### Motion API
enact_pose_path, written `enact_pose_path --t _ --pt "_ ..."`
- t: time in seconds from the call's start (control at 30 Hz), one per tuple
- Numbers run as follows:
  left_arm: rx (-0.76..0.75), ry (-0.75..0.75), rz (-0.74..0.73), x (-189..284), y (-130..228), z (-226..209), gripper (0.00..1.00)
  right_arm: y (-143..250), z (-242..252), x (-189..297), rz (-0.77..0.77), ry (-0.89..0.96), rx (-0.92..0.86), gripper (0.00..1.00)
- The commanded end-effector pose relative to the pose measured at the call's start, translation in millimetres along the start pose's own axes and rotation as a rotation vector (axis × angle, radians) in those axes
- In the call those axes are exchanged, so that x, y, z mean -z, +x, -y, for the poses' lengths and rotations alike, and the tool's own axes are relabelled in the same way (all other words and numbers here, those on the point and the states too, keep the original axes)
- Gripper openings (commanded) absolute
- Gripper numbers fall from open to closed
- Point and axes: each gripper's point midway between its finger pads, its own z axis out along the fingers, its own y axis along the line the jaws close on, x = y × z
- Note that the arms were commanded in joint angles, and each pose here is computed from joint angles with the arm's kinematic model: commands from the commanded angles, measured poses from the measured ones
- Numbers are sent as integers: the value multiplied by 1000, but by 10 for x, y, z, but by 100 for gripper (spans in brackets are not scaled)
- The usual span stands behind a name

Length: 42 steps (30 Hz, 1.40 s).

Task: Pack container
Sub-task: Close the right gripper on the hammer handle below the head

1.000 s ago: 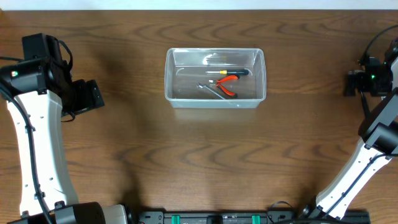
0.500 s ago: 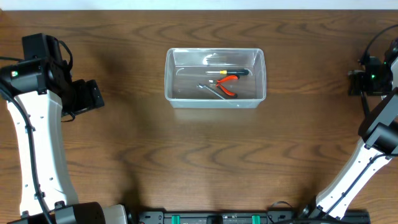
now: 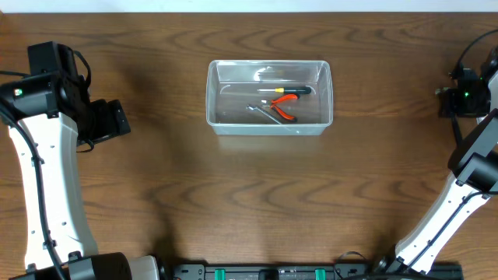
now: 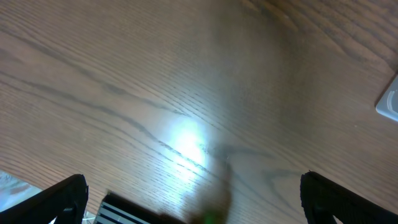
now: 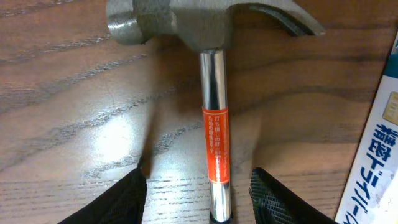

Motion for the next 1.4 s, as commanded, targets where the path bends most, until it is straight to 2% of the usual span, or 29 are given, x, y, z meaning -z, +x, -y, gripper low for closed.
enact_pose_path --t 0.0,0.37,0.5,0.6,0.77,0.93,1.13,1.23,1.37 --pt "13 2 28 82 -36 -19 98 -37 -10 -57 1 -4 3 55" --pt "13 2 28 82 -36 -19 98 -29 -39 -137 -12 -10 8 51" --pt "13 2 28 82 -36 -19 98 -28 -39 -137 -12 -10 8 40" --pt "13 2 28 82 -36 -19 98 -31 -38 -137 -11 -9 8 38" --pt "13 2 28 82 -36 -19 98 -49 -36 -137 -4 -7 8 27" --pt "13 2 28 82 -36 -19 98 -88 -22 -137 11 0 -9 27" --pt "13 2 28 82 -36 -19 98 -107 -29 -137 16 2 -6 21" --pt "13 2 28 82 -36 -19 98 -121 -55 -137 17 2 0 14" --pt "13 2 28 82 -37 -19 98 -145 -73 -137 22 4 5 10"
